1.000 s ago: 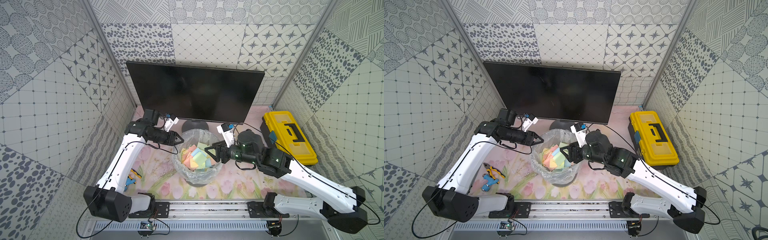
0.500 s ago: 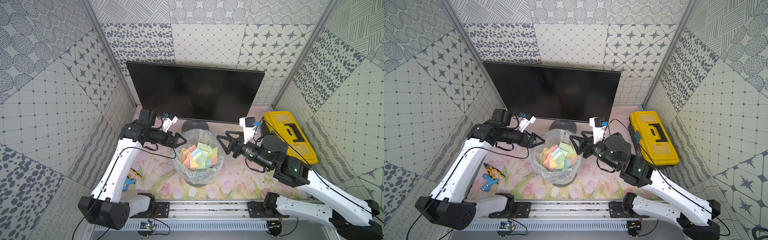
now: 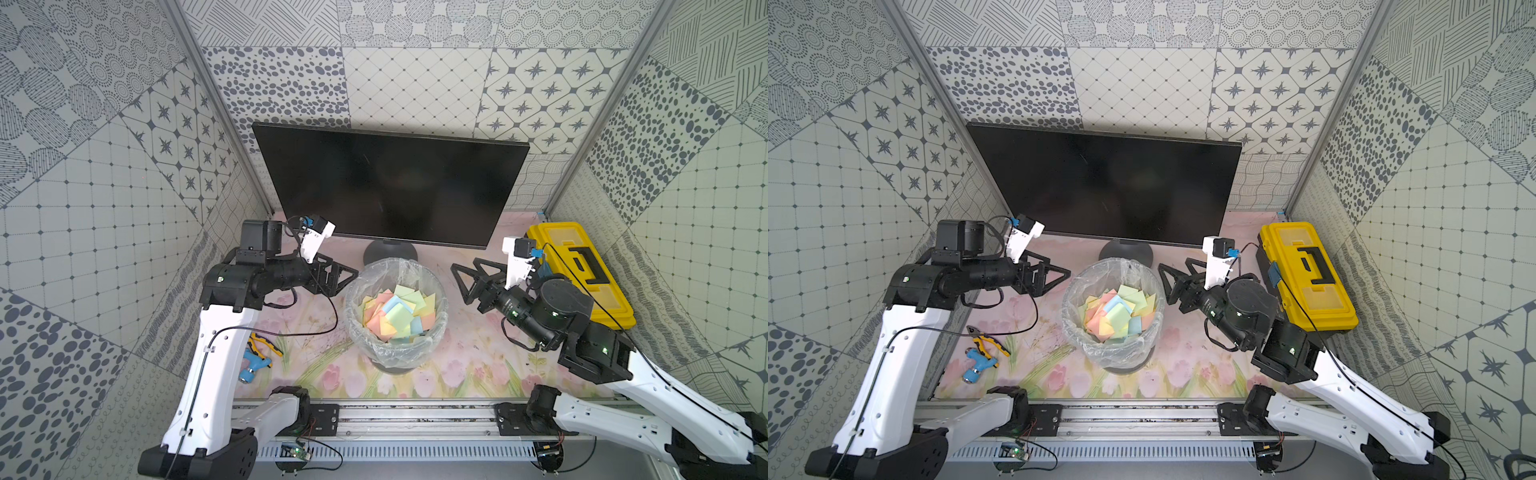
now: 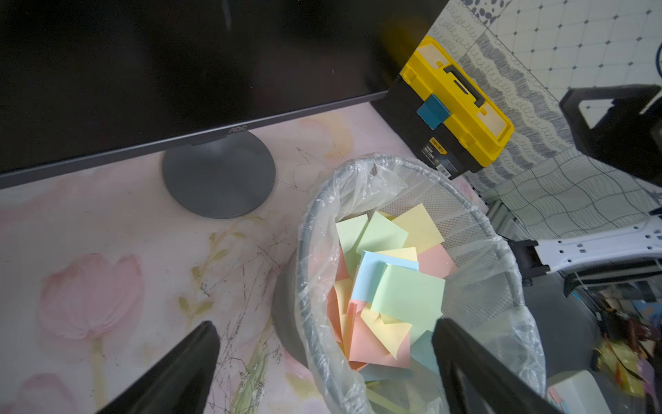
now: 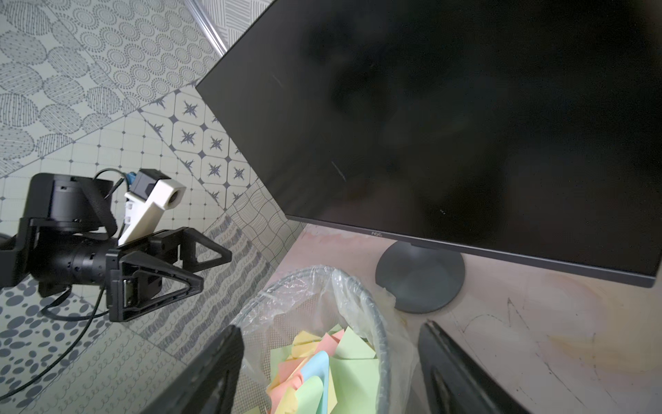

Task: Remove the sticky note from the monitor
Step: Reset both arms

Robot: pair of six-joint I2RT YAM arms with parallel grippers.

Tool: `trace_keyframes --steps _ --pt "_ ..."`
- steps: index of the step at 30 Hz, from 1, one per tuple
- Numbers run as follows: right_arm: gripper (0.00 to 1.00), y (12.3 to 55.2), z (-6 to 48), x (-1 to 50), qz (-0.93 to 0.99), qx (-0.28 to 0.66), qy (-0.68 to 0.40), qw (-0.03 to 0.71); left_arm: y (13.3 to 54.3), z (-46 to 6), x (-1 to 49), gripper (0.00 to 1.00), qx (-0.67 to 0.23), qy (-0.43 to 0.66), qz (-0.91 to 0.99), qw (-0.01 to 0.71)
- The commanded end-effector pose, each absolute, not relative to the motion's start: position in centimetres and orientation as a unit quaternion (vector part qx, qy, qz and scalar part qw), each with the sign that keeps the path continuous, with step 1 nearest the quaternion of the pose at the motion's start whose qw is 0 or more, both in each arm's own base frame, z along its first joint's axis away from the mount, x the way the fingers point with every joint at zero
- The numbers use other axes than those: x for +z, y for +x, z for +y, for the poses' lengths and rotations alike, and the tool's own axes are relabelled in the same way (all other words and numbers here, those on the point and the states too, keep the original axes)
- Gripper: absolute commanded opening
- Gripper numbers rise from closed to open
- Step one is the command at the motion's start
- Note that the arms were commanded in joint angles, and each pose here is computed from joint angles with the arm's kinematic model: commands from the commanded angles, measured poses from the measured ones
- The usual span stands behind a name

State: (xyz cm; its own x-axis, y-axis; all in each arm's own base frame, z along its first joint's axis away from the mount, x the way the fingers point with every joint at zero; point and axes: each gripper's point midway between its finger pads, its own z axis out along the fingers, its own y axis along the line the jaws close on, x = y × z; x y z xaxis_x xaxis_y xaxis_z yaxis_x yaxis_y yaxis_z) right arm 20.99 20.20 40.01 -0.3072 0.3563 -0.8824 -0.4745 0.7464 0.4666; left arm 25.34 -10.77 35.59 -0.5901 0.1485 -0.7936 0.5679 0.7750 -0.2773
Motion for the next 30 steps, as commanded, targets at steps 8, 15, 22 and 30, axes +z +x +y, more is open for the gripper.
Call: trace_keyframes --steps 8,15,22,30 --pt "0.8 22.0 13.5 39.2 0.723 0.242 0.046 0.646 25.5 -1.6 35.3 0.98 -0.088 0.074 0.884 0.454" --pt "0.81 22.2 12.3 36.3 0.744 0.196 0.055 0.636 25.4 1.8 32.2 0.99 -0.054 0.004 0.902 0.429" --pt "0.97 22.2 10.4 32.2 0.784 0.121 0.066 0.605 24.6 2.1 25.6 0.99 -0.062 -0.021 0.935 0.349" --pt "0.97 22.3 9.3 32.1 0.777 0.099 0.09 0.616 25.1 1.2 22.5 1.0 -0.095 -0.014 0.935 0.341"
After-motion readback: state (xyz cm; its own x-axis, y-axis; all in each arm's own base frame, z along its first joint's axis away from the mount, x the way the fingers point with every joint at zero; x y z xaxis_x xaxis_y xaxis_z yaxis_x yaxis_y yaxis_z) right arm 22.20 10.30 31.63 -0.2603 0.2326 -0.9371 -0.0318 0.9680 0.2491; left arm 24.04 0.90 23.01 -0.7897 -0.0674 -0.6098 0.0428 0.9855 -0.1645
